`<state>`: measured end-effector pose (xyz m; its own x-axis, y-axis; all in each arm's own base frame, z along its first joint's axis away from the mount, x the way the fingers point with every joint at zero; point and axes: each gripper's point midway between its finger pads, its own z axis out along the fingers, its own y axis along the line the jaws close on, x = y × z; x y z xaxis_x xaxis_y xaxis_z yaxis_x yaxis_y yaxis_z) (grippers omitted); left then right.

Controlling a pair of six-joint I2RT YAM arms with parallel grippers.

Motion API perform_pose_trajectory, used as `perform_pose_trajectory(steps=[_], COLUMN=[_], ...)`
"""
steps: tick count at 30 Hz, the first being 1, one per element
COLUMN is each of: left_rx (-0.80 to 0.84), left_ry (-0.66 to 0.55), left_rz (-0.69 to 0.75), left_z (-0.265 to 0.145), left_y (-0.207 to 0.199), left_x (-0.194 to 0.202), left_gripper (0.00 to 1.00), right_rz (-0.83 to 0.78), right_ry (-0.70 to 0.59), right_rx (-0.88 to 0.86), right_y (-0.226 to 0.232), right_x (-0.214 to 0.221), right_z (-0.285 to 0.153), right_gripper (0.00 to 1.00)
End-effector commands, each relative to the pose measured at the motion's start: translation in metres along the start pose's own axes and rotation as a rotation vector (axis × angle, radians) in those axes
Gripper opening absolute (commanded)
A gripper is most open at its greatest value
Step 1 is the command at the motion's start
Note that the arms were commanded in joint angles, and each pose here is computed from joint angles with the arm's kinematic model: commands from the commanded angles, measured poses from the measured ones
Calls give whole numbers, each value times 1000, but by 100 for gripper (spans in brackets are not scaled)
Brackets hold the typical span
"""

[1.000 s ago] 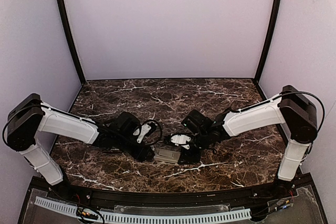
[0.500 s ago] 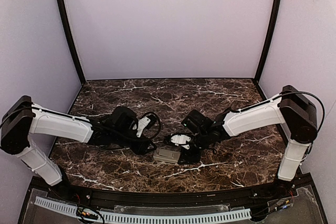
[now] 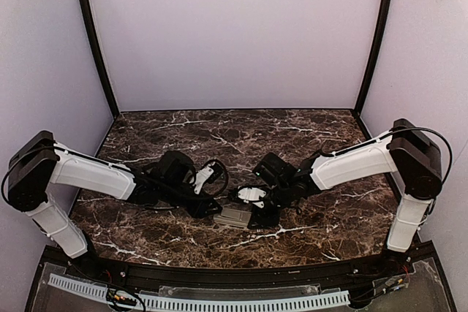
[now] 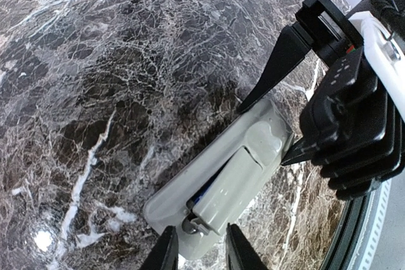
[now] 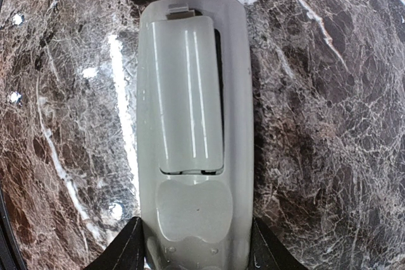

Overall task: Load the batteries into the remote control
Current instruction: Load the battery cover onto the remote control.

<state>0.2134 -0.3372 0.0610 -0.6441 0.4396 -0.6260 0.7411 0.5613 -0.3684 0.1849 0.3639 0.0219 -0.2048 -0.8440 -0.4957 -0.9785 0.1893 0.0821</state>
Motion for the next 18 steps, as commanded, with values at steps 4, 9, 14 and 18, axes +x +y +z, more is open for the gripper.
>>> perform_pose_trajectory(steps=[4,9,14,18], left_rx=[31,32,35,39], left_ry=[13,21,29,34], left_rz=[-18,-23,-34,-34], left_z=[3,4,6,7], left_y=[-5,-4,-4,-4], left_x=[6,6,8,9], left_gripper=[23,21,20,19], right_rz=[17,17,16,16], right_ry=[40,41,43,42], right_rx=[-11,-10,-10,-9], right_y=[-1,-1,-1,-2], right_x=[17,17,17,16], right_z=[12,12,13,13], right_gripper=[43,43,43,43])
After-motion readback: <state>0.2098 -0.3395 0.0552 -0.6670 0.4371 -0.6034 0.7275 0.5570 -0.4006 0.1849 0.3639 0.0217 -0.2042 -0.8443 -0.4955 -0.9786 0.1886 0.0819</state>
